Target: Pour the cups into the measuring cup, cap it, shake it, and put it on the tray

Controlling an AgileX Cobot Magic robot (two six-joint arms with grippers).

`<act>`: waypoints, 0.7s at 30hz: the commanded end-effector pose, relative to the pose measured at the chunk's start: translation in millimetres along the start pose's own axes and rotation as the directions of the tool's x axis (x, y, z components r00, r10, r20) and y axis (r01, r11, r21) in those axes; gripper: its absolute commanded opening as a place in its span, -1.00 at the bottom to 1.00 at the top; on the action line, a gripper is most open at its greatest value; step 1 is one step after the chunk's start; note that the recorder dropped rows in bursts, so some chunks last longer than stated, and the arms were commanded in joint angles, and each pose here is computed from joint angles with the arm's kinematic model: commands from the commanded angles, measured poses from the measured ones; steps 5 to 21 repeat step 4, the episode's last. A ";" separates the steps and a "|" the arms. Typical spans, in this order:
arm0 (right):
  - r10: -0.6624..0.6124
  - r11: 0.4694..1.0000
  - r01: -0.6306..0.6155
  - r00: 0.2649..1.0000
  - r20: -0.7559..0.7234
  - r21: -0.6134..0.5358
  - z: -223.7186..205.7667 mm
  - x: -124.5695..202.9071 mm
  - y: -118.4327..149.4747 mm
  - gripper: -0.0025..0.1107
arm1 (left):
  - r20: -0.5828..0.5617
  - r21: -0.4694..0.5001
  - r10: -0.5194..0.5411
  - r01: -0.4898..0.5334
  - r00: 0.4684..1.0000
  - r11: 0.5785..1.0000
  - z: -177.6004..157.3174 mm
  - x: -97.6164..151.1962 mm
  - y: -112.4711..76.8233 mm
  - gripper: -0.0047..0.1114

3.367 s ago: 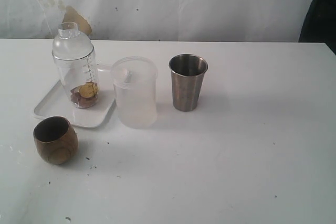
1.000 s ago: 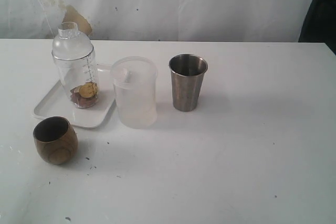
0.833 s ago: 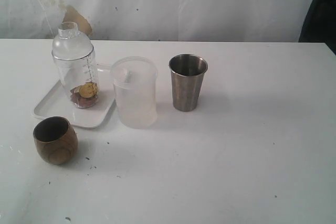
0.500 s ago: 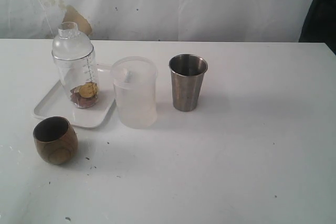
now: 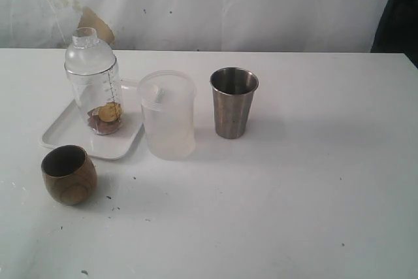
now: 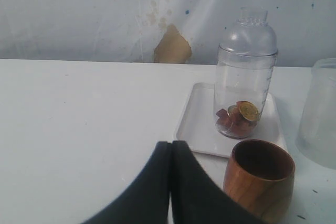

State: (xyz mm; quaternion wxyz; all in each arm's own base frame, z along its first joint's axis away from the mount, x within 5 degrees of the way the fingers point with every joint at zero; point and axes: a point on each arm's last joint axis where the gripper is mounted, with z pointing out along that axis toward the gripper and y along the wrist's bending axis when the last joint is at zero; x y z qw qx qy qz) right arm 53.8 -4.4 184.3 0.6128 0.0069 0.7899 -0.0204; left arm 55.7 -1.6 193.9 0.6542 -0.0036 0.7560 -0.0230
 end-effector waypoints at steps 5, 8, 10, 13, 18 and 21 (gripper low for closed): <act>-0.011 1.000 0.011 1.000 -0.001 0.009 0.1 1.6 -0.5 -0.96 | -0.002 0.001 0.002 -0.002 1.000 1.000 0.0 1.8 0.1 -0.92; -0.011 1.000 0.011 1.000 -0.001 0.009 0.1 1.6 -0.5 -0.96 | -0.002 0.001 0.002 -0.002 1.000 1.000 0.0 1.8 0.1 -0.92; -0.011 1.000 0.011 1.000 -0.001 0.009 0.1 1.6 -0.5 -0.96 | -0.002 0.001 0.002 -0.002 1.000 1.000 0.0 1.8 0.1 -0.92; -0.011 1.000 0.011 1.000 -0.001 0.009 0.1 1.6 -0.5 -0.96 | -0.002 0.001 0.002 -0.002 1.000 1.000 0.0 1.8 0.1 -0.92; -0.011 1.000 0.011 1.000 -0.001 0.009 0.1 1.6 -0.5 -0.96 | -0.002 0.001 0.002 -0.002 1.000 1.000 0.0 1.8 0.1 -0.92; -0.011 1.000 0.011 1.000 -0.001 0.009 0.1 1.6 -0.5 -0.96 | -0.002 0.001 0.002 -0.002 1.000 1.000 0.0 1.8 0.1 -0.92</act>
